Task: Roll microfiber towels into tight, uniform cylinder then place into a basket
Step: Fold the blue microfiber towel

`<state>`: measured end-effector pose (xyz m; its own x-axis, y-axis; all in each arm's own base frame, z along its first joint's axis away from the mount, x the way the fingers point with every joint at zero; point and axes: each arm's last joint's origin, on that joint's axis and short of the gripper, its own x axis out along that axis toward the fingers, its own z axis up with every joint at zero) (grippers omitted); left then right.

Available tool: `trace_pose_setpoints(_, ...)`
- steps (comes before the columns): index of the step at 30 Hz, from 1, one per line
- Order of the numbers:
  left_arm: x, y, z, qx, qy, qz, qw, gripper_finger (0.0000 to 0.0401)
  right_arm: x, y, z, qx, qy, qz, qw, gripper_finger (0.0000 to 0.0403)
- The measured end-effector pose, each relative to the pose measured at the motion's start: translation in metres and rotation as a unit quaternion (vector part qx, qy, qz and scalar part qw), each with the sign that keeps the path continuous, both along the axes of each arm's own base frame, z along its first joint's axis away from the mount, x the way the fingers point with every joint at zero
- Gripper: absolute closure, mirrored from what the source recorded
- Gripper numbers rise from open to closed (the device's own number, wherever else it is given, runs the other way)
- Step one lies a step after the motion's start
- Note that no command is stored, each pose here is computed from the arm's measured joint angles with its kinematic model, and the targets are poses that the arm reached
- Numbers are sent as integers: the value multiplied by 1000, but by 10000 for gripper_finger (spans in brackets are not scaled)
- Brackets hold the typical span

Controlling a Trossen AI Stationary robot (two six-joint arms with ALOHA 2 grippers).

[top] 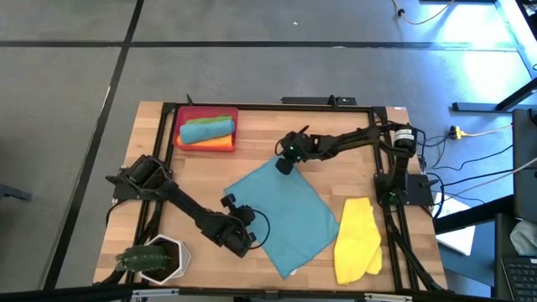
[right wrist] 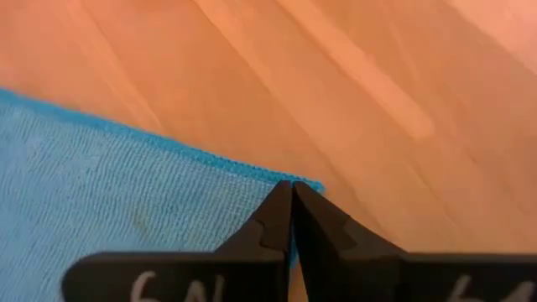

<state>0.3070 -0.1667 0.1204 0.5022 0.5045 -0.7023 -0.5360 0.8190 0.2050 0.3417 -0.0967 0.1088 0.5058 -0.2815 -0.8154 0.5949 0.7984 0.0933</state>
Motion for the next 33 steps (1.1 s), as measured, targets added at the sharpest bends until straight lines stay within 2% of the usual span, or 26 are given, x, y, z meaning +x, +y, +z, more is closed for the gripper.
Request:
trace_pose_setpoints(5, -3, 2, -1, 11, 19, 0, 1000, 401, -6, 4, 8, 1, 20, 15, 1000, 395)
trace_pose_setpoints(11, -13, 15, -2, 52, 87, 12, 995, 401, -16, 5, 18, 9, 44, 14, 999, 393)
trace_pose_setpoints(19, -17, 45, -1, 96, 175, 46, 979, 401, -27, -15, 18, 5, 69, -3, 998, 385)
trace_pose_setpoints(25, -14, 72, 0, 111, 219, 73, 966, 401, -33, -32, 18, -5, 74, -11, 997, 386)
trace_pose_setpoints(30, -10, 87, 1, 124, 250, 61, 958, 401, -39, -39, 19, -15, 101, 20, 995, 384)
trace_pose_setpoints(33, -9, 86, 8, 134, 233, 57, 962, 401, -44, -35, 27, -12, 111, 67, 992, 383)
